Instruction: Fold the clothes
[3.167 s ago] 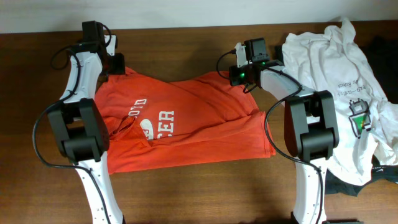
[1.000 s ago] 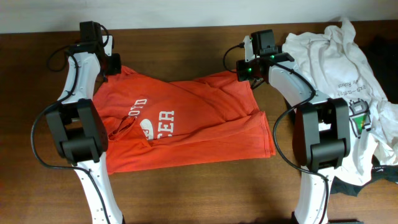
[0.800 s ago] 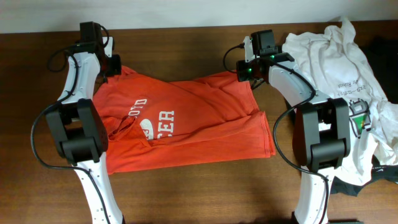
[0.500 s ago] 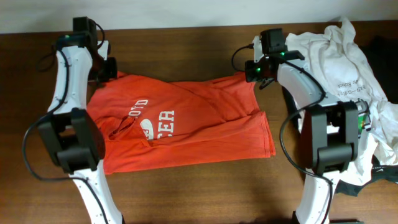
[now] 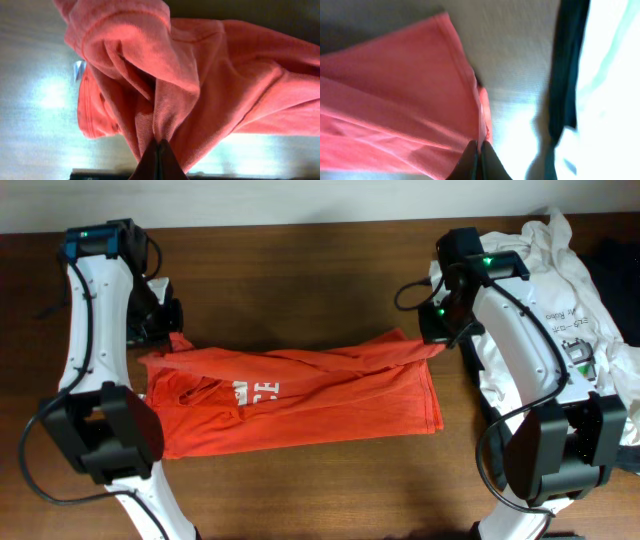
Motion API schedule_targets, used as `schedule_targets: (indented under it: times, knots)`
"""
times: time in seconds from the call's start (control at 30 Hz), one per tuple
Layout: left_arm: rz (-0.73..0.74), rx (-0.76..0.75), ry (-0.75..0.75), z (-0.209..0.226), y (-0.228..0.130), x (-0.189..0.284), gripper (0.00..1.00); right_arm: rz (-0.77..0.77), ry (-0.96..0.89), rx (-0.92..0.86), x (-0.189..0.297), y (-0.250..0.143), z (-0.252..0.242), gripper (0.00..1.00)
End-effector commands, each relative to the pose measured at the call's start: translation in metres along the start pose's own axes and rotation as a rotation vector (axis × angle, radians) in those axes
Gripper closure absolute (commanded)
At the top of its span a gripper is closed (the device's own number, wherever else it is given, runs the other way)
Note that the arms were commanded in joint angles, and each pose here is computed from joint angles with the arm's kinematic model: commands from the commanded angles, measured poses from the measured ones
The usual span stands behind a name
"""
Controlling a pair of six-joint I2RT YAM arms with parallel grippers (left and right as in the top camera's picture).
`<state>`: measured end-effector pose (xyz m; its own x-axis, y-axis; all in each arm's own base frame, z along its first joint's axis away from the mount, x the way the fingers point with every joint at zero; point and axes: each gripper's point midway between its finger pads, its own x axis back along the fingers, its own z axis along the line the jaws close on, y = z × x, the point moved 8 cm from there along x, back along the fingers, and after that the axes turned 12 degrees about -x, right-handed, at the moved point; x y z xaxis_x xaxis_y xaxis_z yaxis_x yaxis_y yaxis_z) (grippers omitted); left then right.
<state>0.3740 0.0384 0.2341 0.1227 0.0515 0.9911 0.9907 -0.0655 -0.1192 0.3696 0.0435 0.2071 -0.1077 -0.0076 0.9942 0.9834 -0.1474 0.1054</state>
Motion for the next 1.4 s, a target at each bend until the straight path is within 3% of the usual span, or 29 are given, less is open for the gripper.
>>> schedule_targets:
  times: [0.0, 0.33, 0.8, 0.83, 0.87, 0.93, 1.0, 1.03, 1.07, 1.37]
  knots:
    - [-0.003, 0.030, 0.050, 0.000, -0.031, 0.015, 1.00, 0.010, -0.093, -0.021, 0.009, -0.005, -0.015, 0.96]
    - [0.152, 0.087, 0.130, -0.001, -0.094, -0.009, 1.00, 0.143, -0.113, -0.034, 0.010, -0.026, -0.026, 0.96]
    - [0.295, 0.147, 0.179, 0.002, -0.114, -0.039, 1.00, 0.238, -0.118, -0.033, -0.007, -0.043, -0.028, 0.96]
    - [0.294, 0.149, 0.185, 0.003, -0.114, -0.040, 0.86, 0.253, -0.122, -0.032, -0.011, -0.046, -0.029, 0.96]
    - [0.295, 0.149, 0.185, 0.003, -0.114, -0.041, 0.84, 0.262, -0.124, -0.032, -0.015, -0.048, -0.029, 0.96]
    - [0.289, 0.149, 0.186, 0.003, -0.113, -0.041, 0.71, 0.274, -0.128, -0.032, -0.020, -0.051, -0.030, 0.77]
    - [0.289, 0.149, 0.190, 0.003, -0.113, -0.041, 0.64, 0.286, -0.131, -0.031, -0.026, -0.054, -0.031, 0.70]
    - [0.288, 0.148, 0.190, 0.003, -0.113, -0.041, 0.54, 0.290, -0.132, -0.031, -0.027, -0.055, -0.031, 0.62]
    - [0.288, 0.148, 0.190, 0.003, -0.113, -0.041, 0.50, 0.294, -0.133, -0.032, -0.028, -0.056, -0.031, 0.60]
    - [0.212, 0.154, 0.138, 0.000, -0.101, -0.044, 0.50, 0.243, -0.105, -0.039, -0.034, -0.047, -0.032, 0.51]
